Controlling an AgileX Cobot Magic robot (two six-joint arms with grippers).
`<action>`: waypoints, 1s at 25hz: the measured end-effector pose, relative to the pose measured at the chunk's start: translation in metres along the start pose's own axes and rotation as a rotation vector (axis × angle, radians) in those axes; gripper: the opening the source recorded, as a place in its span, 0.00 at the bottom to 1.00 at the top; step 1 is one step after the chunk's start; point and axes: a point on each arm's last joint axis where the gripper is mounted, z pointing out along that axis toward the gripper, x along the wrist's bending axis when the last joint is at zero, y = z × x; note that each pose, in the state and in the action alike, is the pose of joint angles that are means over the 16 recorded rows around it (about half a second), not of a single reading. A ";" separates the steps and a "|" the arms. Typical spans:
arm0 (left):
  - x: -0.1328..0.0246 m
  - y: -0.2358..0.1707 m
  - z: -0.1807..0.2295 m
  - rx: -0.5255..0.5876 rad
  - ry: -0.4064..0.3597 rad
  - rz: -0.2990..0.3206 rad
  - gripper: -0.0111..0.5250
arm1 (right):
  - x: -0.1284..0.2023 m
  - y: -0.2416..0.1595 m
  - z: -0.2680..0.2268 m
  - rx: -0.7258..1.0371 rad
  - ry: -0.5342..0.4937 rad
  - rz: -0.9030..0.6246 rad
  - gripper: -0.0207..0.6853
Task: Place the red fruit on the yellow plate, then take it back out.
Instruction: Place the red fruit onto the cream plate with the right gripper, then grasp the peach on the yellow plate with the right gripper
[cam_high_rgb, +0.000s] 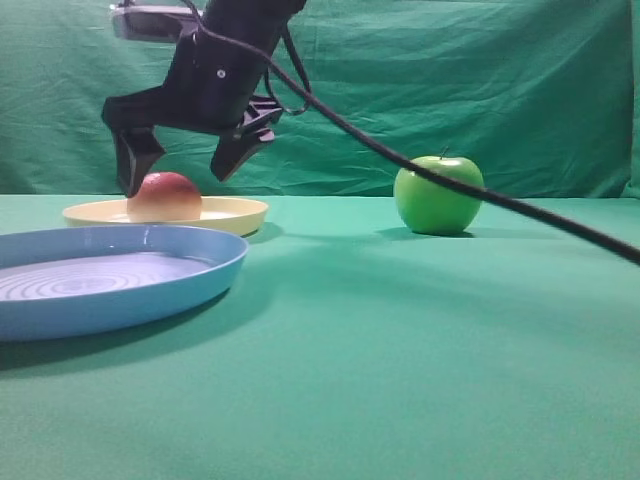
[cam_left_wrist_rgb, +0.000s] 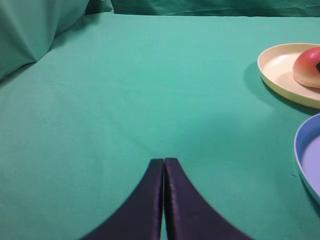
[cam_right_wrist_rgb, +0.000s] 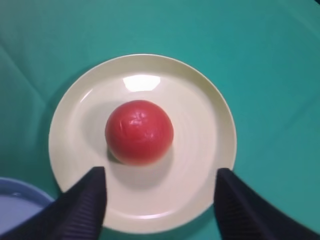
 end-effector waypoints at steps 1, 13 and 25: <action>0.000 0.000 0.000 0.000 0.000 0.000 0.02 | -0.002 0.001 -0.015 0.007 -0.002 0.014 0.41; 0.000 0.000 0.000 0.000 0.000 0.000 0.02 | -0.001 -0.008 -0.184 -0.013 -0.041 0.139 0.03; 0.000 0.000 0.000 0.000 0.000 0.000 0.02 | 0.024 -0.077 -0.285 -0.106 -0.066 0.165 0.03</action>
